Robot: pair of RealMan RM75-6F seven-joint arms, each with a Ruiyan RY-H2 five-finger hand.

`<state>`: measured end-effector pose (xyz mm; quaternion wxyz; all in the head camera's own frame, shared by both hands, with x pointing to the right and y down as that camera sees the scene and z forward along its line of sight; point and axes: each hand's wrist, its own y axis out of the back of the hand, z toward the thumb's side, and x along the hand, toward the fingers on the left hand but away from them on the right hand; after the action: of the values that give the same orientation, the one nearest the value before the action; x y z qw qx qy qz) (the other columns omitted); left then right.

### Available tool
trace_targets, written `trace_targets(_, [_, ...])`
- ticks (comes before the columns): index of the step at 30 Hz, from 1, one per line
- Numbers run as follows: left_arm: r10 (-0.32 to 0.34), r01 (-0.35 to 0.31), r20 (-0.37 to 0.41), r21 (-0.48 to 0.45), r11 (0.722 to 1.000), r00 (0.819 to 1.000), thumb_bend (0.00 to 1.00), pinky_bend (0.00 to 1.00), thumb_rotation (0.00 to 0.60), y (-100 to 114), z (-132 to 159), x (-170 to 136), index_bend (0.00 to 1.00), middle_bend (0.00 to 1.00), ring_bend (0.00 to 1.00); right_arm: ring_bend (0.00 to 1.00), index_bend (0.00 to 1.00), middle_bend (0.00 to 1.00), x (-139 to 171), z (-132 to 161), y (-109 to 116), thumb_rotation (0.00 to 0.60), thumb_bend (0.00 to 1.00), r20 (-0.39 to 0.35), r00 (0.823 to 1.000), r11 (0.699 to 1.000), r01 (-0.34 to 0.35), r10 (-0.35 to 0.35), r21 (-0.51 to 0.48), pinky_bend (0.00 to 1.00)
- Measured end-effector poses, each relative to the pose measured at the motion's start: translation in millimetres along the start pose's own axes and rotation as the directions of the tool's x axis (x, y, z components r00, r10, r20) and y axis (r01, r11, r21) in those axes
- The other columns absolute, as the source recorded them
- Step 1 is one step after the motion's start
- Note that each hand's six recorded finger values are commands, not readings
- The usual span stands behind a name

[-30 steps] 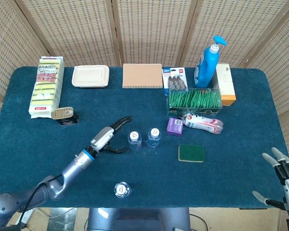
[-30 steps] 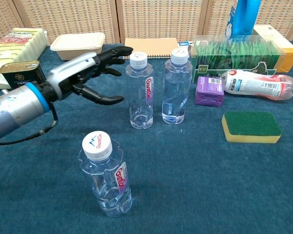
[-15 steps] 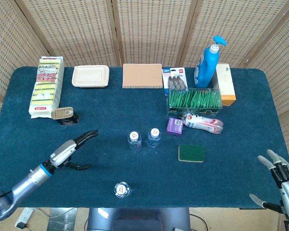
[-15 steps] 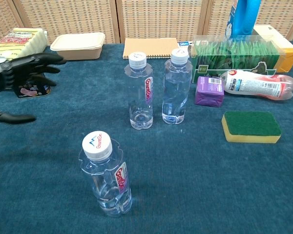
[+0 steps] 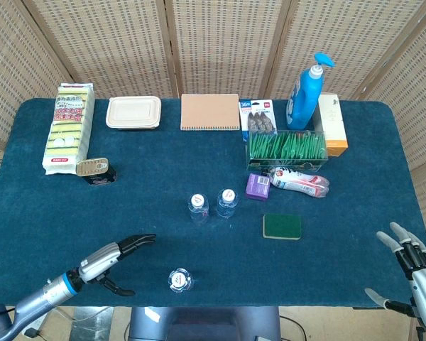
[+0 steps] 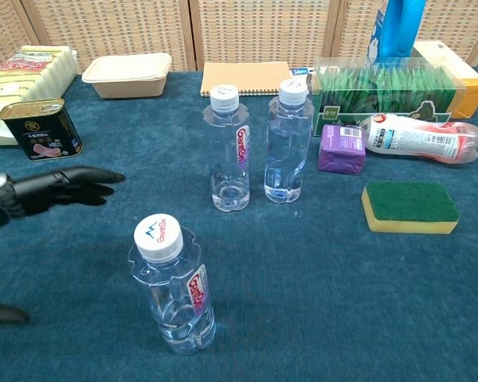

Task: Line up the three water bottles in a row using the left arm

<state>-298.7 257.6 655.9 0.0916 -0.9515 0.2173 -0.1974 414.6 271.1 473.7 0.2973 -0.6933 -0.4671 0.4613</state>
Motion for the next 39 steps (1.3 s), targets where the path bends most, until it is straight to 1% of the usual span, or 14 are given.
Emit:
trace_targets(3, [-0.035,0.035,0.024,0.002,0.999,0.999,0.0,0.04,0.6,-18.8,4.7,8.1,0.0,0.0,0.0,0.0,0.11,0.01,0.4,-2.1,2.8,0.6,0.0,0.004,1.0,1.0,0.007,-0.007,-0.006,0.0])
trace_targets(6, [-0.039,0.039,0.041,-0.002,0.999,0.998,0.0,0.04,0.6,-29.9,8.2,15.7,0.0,0.0,0.0,0.0,0.11,0.01,0.8,-4.0,4.9,0.6,0.0,0.008,1.0,1.0,0.01,-0.01,-0.012,0.0])
trace_targets(14, [0.006,-0.004,0.054,-0.034,0.999,0.999,0.0,0.04,0.6,-41.0,9.0,34.5,0.0,0.0,0.0,0.0,0.11,0.01,1.7,-6.9,9.1,0.6,0.0,0.013,1.0,1.0,0.019,-0.019,-0.021,0.0])
trace_targets(21, [0.002,0.005,0.068,-0.099,0.995,0.998,0.0,0.04,0.6,-54.2,11.4,51.1,0.0,0.0,0.0,0.0,0.11,0.01,1.0,-8.3,8.6,0.6,0.0,0.017,1.0,1.0,0.016,-0.015,-0.022,0.0])
trace_targets(27, [0.008,0.004,0.099,-0.118,0.993,0.995,0.01,0.07,0.6,-60.0,19.0,66.6,0.0,0.0,0.0,0.0,0.11,0.01,0.1,-9.5,8.2,0.6,0.0,0.02,1.0,1.0,0.013,-0.013,-0.023,0.0])
trace_targets(28, [0.007,0.005,0.102,-0.119,0.993,0.995,0.03,0.09,0.6,-61.1,20.2,68.5,0.0,0.0,0.0,0.0,0.11,0.01,0.0,-9.6,8.4,0.6,0.0,0.02,1.0,1.0,0.014,-0.013,-0.022,0.0])
trace_targets(30, [0.002,0.011,0.104,-0.12,0.993,0.995,0.1,0.14,0.6,-63.6,21.7,71.9,0.0,0.0,0.0,0.0,0.11,0.01,0.1,-9.6,8.5,0.6,0.0,0.02,1.0,1.0,0.015,-0.014,-0.022,0.0])
trace_targets(32, [-0.007,0.02,0.103,-0.121,0.992,0.995,0.22,0.22,0.6,-66.4,22.5,74.8,0.0,0.0,0.0,0.0,0.11,0.01,0.1,-9.4,8.6,0.6,0.0,0.019,1.0,1.0,0.015,-0.015,-0.022,0.0])
trace_targets(33, [-0.014,0.026,0.101,-0.123,0.992,0.995,0.26,0.25,0.6,-67.8,22.8,75.9,0.0,0.0,0.0,0.0,0.11,0.01,0.1,-9.2,8.5,0.6,0.0,0.019,1.0,1.0,0.015,-0.014,-0.023,0.0])
trace_targets(35, [-0.027,0.039,0.1,-0.129,0.991,0.995,0.32,0.32,0.6,-71.4,24.5,79.4,0.0,0.07,0.04,0.0,0.11,0.01,-0.4,-9.1,9.1,0.6,0.0,0.019,1.0,1.0,0.017,-0.016,-0.023,0.0])
trace_targets(36, [-0.026,0.039,0.101,-0.13,0.991,0.995,0.34,0.37,0.6,-72.1,25.3,80.7,0.03,0.14,0.09,0.0,0.11,0.01,-0.3,-9.3,8.9,0.6,0.0,0.019,1.0,1.0,0.016,-0.016,-0.022,0.0])
trace_targets(38, [-0.012,0.024,0.099,-0.127,0.992,0.995,0.38,0.44,0.6,-72.3,26.1,83.4,0.14,0.3,0.21,0.0,0.11,0.01,0.0,-9.6,8.8,0.6,0.0,0.018,1.0,1.0,0.016,-0.015,-0.022,0.0])
trace_targets(39, [-0.003,0.015,0.097,-0.127,0.992,0.995,0.39,0.45,0.6,-72.2,26.4,84.9,0.18,0.34,0.24,0.0,0.11,0.01,0.0,-9.7,8.8,0.6,0.0,0.018,1.0,1.0,0.016,-0.015,-0.021,0.0])
